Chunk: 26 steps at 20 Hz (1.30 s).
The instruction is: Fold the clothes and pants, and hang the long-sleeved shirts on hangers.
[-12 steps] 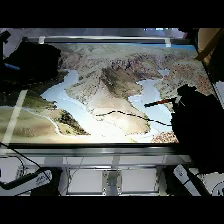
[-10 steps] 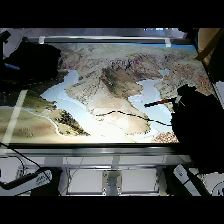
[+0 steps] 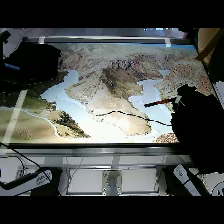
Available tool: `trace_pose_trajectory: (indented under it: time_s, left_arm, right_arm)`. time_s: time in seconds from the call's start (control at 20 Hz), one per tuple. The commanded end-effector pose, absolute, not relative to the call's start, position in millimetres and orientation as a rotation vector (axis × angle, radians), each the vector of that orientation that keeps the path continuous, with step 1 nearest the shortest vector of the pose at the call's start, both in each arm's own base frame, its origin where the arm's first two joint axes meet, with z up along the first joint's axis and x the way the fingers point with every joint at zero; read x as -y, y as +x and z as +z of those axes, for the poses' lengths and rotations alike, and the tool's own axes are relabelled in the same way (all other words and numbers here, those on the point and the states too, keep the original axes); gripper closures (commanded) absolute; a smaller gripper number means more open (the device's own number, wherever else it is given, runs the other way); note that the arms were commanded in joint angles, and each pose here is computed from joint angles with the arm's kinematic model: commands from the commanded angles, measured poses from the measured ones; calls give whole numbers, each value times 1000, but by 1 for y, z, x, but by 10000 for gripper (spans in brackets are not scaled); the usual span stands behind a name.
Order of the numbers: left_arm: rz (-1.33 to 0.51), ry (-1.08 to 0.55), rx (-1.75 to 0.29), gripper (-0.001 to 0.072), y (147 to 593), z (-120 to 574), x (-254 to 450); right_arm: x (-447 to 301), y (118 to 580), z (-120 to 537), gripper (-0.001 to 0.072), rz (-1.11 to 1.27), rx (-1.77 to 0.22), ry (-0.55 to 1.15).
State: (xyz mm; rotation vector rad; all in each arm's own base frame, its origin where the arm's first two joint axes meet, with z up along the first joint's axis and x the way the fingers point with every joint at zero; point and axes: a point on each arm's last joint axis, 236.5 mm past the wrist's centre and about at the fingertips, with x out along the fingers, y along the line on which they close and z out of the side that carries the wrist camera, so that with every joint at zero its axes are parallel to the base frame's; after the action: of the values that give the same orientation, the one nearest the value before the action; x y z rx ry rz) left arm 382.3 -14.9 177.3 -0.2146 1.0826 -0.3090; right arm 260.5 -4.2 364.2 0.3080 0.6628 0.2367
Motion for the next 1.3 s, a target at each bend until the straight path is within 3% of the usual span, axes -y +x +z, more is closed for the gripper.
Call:
trace_pose_trajectory:
  time_s: [0.0,0.05,0.15,0.2,0.5,0.85,0.9,1.0,1.25]
  left_arm:
    - [-284,-217,-1016,678,401,181,9]
    - [-264,-216,-993,574,411,179,4]
    - [-203,-214,-939,17,438,172,-11]
    - [-163,-246,-903,-13,455,168,-19]
    - [176,-784,-736,-7,567,88,-70]
    - [283,-1572,-699,-3,624,-43,-82]
    - [296,-1621,-694,51,627,-53,-84]
    - [333,-1637,-661,333,630,-66,-94]
    - [409,-1614,-493,351,642,-62,-130]
  right_arm:
    - [5,262,365,689,236,-660,310]
    - [7,264,365,689,235,-656,314]
    - [10,267,363,689,236,-660,323]
    - [11,269,362,688,237,-664,328]
    - [11,269,362,689,241,-667,333]
    - [5,266,367,689,226,-660,401]
    - [5,267,367,689,222,-657,410]
    - [5,267,368,689,222,-656,410]
    - [5,267,368,689,215,-658,428]
